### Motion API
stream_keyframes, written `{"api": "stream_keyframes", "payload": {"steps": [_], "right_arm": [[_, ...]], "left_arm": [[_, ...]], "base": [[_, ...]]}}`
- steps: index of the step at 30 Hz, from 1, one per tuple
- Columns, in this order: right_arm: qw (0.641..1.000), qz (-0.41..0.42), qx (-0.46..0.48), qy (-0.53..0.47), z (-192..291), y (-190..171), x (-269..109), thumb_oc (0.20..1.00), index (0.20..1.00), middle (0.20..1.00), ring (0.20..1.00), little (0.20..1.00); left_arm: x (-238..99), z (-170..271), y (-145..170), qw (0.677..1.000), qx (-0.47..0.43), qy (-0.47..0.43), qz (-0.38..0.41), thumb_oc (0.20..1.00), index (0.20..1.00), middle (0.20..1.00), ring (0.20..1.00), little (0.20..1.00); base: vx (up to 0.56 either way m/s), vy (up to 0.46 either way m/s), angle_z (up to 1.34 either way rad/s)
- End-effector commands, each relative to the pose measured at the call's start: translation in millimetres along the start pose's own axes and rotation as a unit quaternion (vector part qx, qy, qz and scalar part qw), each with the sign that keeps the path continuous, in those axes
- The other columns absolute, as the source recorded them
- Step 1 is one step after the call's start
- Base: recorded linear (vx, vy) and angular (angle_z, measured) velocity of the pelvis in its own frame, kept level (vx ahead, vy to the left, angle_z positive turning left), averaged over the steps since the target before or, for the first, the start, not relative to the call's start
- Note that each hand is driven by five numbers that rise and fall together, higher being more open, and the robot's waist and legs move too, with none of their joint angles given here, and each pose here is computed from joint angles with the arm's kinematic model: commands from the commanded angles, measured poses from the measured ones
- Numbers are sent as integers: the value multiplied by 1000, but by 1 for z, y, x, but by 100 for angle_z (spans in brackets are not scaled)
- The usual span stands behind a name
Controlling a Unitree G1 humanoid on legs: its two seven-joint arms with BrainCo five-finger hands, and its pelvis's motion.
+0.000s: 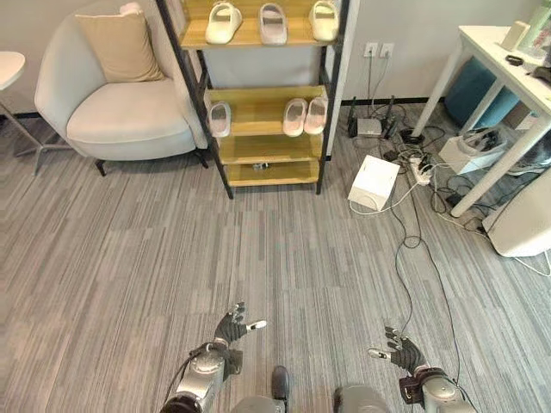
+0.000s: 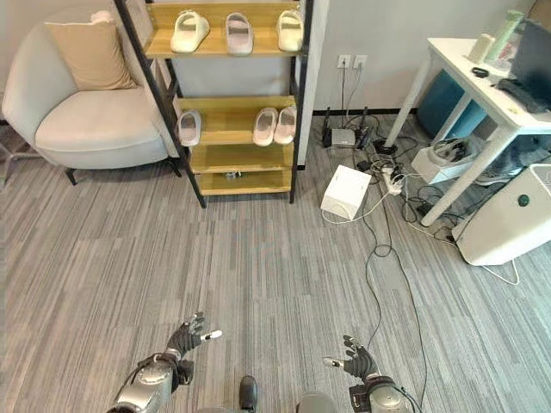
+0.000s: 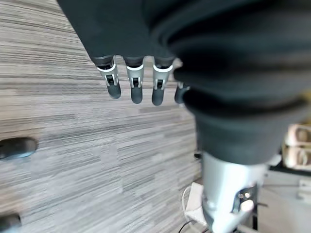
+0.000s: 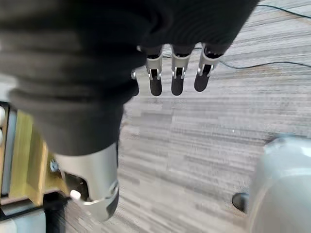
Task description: Arrange the slippers neatly on the shoe rack.
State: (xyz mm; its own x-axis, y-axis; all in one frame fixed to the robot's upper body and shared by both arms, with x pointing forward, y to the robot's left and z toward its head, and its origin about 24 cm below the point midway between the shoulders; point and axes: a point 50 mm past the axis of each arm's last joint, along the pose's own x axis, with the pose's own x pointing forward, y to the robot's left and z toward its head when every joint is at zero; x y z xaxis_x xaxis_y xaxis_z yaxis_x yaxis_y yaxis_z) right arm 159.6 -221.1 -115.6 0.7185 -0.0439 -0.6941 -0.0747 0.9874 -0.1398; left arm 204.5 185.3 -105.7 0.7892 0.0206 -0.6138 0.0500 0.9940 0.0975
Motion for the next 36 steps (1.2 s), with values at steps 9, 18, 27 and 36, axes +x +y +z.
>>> {"api": "stream_keyframes", "payload": {"steps": [9, 18, 27, 36], "right_arm": [[1000, -2, 10, -18, -5, -9, -12, 1000, 1000, 1000, 1000, 1000], [1000, -21, -3, -9, -7, -29, -15, 1000, 1000, 1000, 1000, 1000], [999, -21, -22, 17, -14, -25, -12, 1000, 1000, 1000, 1000, 1000], [1000, 14, 0, 11, -10, -2, -6, 1000, 1000, 1000, 1000, 1000]], "left_arm": [[1, 12, 4, 999, 3, -33, -1, 1000, 1000, 1000, 1000, 1000], [2, 10, -1, 999, -20, -26, 4, 1000, 1000, 1000, 1000, 1000], [-1, -5, 0, 1000, -21, 1, 12, 1000, 1000, 1000, 1000, 1000], [-2, 0, 14, 1000, 1, -9, 21, 1000, 1000, 1000, 1000, 1000]], "base": [[304, -228, 20], [194, -88, 4], [439, 320, -11], [210, 270, 8]]}}
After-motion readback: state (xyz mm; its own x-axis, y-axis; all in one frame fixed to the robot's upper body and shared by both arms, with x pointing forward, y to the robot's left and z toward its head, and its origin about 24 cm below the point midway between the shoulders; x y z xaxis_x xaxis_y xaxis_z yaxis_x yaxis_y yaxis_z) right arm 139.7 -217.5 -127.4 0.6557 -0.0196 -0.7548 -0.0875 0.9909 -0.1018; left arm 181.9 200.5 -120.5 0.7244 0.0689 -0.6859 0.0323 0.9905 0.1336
